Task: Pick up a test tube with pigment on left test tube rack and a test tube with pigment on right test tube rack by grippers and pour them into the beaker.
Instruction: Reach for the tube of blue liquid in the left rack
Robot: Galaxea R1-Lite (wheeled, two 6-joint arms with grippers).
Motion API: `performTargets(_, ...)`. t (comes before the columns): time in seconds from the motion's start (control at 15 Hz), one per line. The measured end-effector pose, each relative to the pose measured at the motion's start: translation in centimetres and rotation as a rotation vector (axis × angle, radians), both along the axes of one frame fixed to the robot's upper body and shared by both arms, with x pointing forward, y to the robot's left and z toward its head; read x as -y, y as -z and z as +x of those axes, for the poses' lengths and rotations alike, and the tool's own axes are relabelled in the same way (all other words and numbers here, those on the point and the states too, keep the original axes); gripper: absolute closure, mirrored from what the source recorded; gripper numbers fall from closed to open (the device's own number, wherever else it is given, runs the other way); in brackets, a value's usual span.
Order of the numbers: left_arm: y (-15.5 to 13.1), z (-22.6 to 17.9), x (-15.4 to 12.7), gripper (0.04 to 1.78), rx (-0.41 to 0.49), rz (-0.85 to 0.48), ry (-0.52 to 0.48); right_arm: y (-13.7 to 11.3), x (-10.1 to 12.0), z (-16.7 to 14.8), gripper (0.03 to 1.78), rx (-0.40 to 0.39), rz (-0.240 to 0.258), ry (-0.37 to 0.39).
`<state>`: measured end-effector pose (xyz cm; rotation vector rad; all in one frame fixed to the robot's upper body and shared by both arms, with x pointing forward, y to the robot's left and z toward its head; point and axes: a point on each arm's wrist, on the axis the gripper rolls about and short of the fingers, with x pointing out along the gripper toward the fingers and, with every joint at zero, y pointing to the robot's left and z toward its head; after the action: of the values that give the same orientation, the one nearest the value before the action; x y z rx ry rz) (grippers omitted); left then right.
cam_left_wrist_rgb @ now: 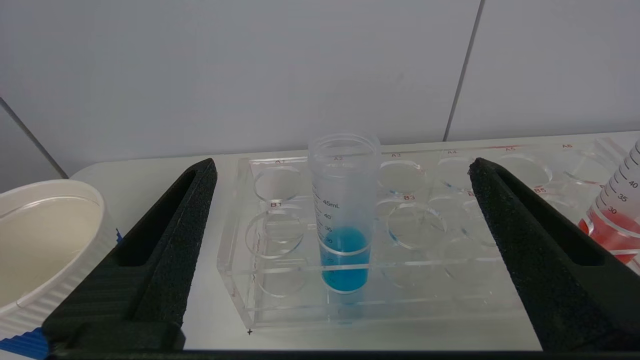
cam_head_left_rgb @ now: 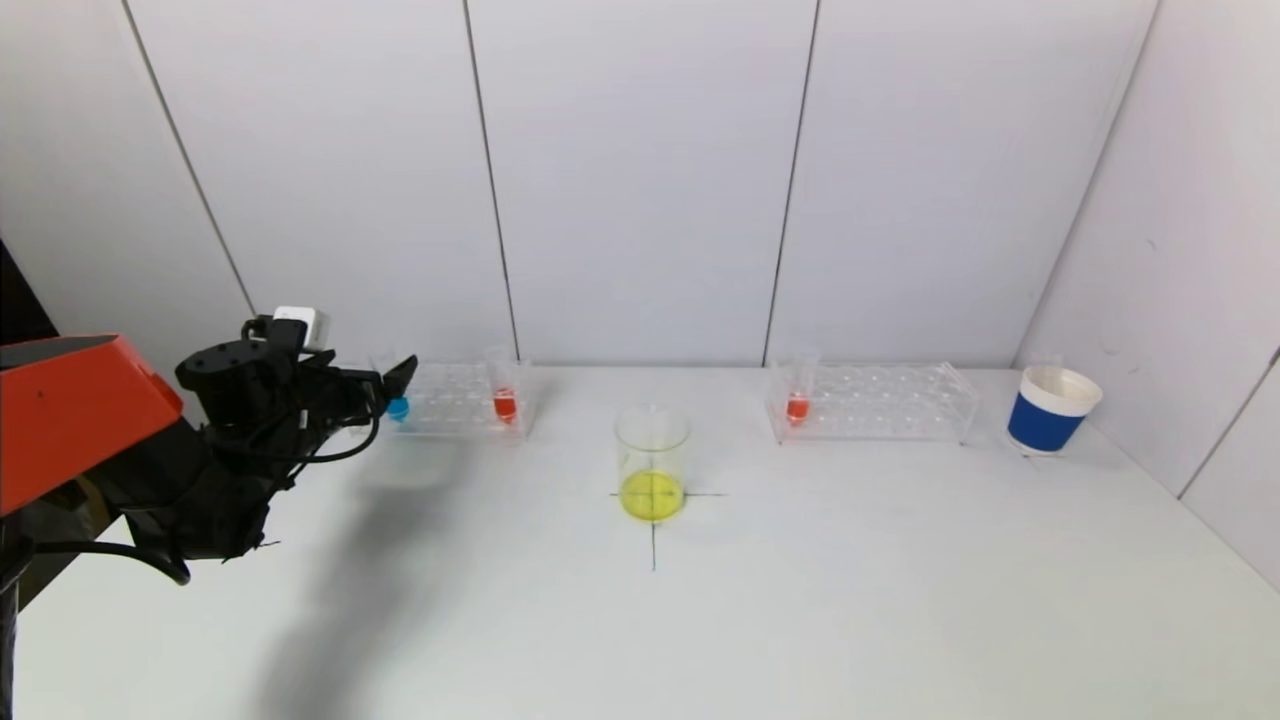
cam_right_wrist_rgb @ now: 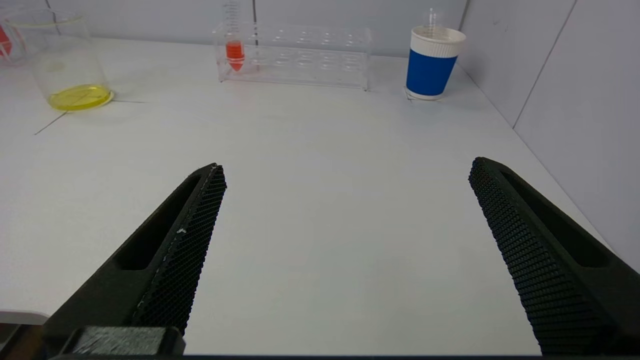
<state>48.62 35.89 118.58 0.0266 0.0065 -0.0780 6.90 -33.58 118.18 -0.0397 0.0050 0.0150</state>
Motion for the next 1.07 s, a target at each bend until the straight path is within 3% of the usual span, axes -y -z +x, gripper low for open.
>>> performTargets(1.07, 0.7, 1.1, 0.0, 0.06, -0.002, 0.0, 0.001, 0.0, 0.0, 0.0, 0.04, 0.0, 0.0, 0.0)
